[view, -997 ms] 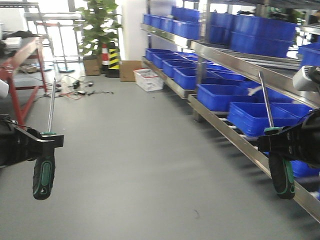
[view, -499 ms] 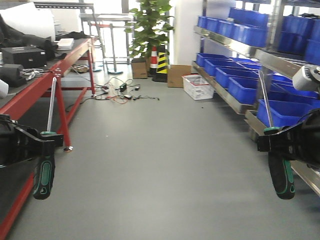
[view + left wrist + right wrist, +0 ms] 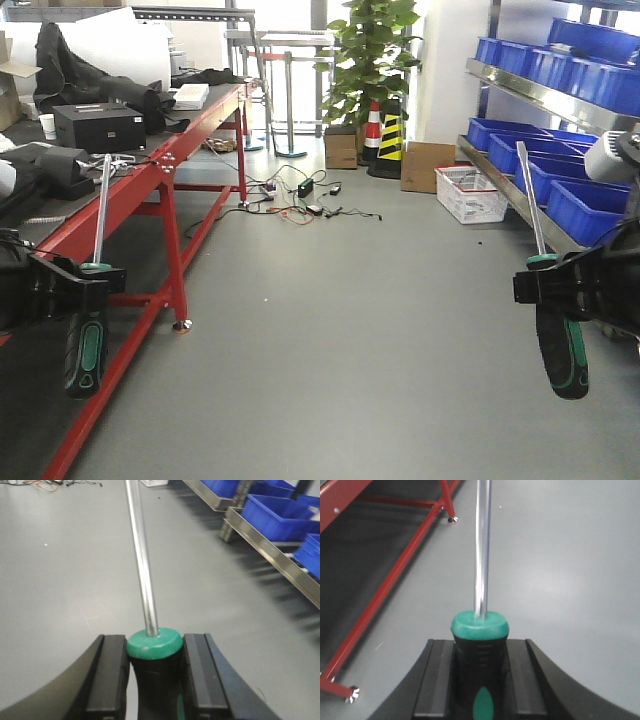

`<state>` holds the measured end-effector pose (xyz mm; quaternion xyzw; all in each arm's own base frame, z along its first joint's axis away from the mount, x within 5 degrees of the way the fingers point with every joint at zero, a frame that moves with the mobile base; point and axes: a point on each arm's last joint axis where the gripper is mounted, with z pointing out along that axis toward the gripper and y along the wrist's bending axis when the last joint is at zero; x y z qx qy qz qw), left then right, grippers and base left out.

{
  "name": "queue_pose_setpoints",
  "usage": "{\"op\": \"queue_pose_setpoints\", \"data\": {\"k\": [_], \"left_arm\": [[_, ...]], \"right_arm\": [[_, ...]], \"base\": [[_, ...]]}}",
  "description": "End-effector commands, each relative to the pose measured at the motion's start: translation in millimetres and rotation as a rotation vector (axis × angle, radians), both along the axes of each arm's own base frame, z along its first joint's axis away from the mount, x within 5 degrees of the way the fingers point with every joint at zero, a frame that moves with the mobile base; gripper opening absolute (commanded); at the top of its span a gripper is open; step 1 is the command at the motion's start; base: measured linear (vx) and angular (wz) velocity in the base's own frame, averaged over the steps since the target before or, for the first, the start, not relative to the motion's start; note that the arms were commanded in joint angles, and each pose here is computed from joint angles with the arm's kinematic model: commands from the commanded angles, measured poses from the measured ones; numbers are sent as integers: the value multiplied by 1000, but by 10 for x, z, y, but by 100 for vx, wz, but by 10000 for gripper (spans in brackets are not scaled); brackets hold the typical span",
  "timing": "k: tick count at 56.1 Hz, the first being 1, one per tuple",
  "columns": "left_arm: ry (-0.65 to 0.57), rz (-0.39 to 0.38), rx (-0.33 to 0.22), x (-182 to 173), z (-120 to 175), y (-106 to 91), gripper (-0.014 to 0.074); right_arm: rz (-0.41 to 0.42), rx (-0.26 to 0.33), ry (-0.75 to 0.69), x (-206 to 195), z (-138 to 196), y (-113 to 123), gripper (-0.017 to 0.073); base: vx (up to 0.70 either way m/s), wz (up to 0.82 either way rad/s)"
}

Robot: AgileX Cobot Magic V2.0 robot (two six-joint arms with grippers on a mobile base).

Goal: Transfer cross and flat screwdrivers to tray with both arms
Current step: 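Hold both screwdrivers while the base drives to the tray by the blue bin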

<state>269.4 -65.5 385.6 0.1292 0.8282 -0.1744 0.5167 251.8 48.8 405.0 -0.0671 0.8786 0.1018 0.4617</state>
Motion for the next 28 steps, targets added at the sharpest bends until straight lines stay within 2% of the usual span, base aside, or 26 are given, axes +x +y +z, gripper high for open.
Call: {"op": "queue_pose_setpoints", "data": {"k": [1, 14, 28], "left_arm": [[-97, 35, -50, -49, 213, 13, -1], [-97, 35, -50, -49, 213, 13, -1], [-97, 35, -50, -49, 213, 13, -1]], "right_arm": [[-14, 28, -145, -39, 255, -18, -8], [-14, 28, -145, -39, 255, -18, -8], [-14, 28, -145, -39, 255, -18, -8]], "base": [[56, 12], [55, 3], [51, -18]]}}
